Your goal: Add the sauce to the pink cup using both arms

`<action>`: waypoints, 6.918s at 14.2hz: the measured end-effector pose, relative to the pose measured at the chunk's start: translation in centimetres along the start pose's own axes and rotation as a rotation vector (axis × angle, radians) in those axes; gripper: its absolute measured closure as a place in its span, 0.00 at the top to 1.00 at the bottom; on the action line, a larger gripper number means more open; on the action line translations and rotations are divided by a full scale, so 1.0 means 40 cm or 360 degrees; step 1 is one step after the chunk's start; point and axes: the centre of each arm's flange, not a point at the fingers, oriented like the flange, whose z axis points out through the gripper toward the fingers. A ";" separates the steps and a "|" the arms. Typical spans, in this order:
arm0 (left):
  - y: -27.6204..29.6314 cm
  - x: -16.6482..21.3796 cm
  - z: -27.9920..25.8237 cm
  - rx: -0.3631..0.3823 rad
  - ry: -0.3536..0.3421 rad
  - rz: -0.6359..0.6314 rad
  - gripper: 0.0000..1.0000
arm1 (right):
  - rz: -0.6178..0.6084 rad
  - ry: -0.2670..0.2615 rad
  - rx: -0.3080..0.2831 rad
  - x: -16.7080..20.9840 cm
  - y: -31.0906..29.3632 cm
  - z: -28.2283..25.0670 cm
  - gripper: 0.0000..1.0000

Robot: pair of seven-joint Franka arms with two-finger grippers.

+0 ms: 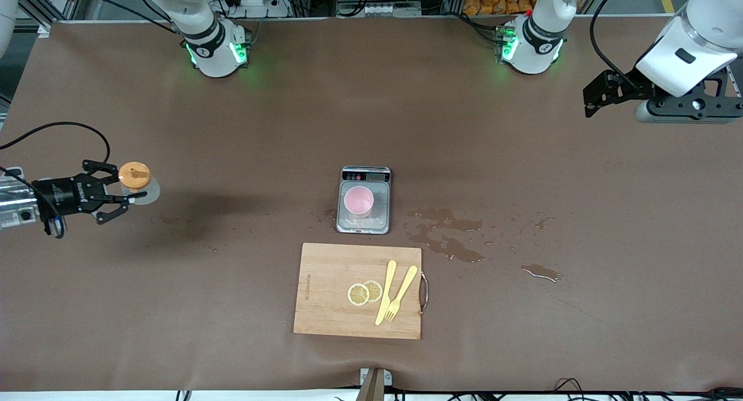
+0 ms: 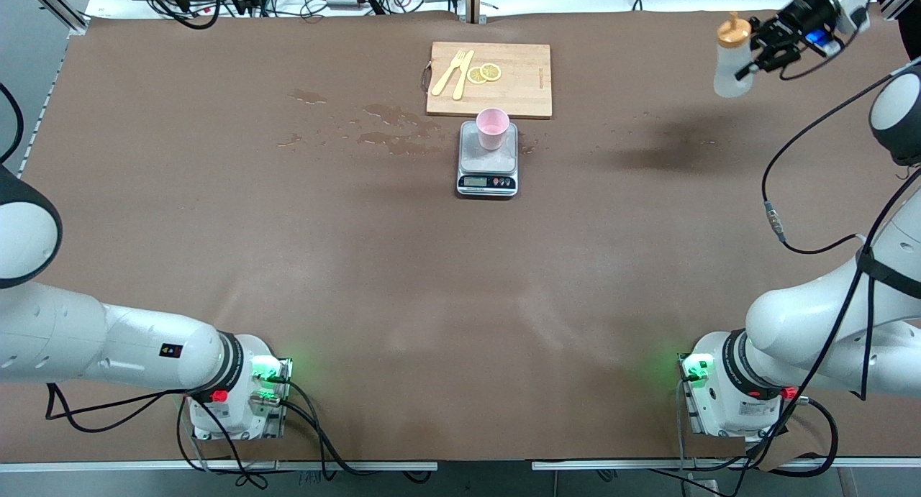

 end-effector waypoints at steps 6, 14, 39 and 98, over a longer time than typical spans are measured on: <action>-0.001 -0.001 -0.002 -0.0011 0.0001 -0.0002 1.00 | -0.0247 -0.0225 0.0034 0.255 0.045 0.037 0.41; -0.006 -0.001 -0.004 -0.0012 0.0004 -0.0009 1.00 | -0.0385 -0.0450 0.0145 0.548 0.081 0.154 0.41; 0.005 -0.012 -0.020 -0.0020 0.0022 0.0005 1.00 | -0.0471 -0.0191 0.0122 0.546 0.085 0.003 1.00; -0.007 -0.023 -0.035 -0.0024 0.0038 -0.0010 1.00 | -0.1720 0.1534 -0.0391 -0.768 0.224 -0.077 1.00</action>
